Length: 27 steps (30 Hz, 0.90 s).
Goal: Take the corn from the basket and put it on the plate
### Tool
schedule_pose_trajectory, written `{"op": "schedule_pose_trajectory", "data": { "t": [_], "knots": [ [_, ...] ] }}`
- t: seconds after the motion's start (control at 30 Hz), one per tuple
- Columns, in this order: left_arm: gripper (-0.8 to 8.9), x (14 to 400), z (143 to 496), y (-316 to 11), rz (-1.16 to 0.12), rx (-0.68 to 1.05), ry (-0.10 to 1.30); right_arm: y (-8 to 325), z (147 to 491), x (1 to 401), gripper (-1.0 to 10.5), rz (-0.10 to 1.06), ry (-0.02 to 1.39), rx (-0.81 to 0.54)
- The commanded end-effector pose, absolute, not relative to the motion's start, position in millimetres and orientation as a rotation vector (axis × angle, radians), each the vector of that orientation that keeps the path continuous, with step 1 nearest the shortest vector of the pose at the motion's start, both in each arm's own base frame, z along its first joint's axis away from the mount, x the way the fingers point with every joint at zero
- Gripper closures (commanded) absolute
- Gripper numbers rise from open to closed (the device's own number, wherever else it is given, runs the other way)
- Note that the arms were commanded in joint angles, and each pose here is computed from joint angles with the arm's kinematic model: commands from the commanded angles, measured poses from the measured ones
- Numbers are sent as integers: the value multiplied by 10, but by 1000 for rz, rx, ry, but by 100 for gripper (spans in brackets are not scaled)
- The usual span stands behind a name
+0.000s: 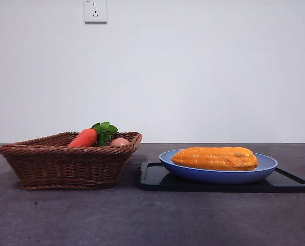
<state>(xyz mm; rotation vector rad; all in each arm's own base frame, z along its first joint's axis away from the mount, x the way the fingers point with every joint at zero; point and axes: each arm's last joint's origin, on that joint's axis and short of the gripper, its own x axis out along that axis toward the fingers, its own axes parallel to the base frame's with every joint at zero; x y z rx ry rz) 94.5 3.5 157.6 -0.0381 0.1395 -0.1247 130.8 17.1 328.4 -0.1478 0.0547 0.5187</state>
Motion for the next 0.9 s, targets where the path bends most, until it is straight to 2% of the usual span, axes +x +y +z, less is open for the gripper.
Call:
{"op": "schedule_pose_trajectory", "data": {
  "t": [0.03,0.17,0.37,0.63,0.9],
  "knots": [
    [806,958,1487,40,-119,-44,162,128,3076,1225,945,445,19,-142],
    [806,958,1487,40,-119,-44,161,82,2738,1109,945,332,3,-149],
    [806,958,1487,40,-119,-44,162,57,2321,1001,945,242,-8,-129],
    [806,958,1487,40,-119,-44,162,48,1891,966,945,209,-8,-100],
    [806,958,1487,40,-119,-44,162,48,1597,973,945,210,61,-39]
  ]
}}
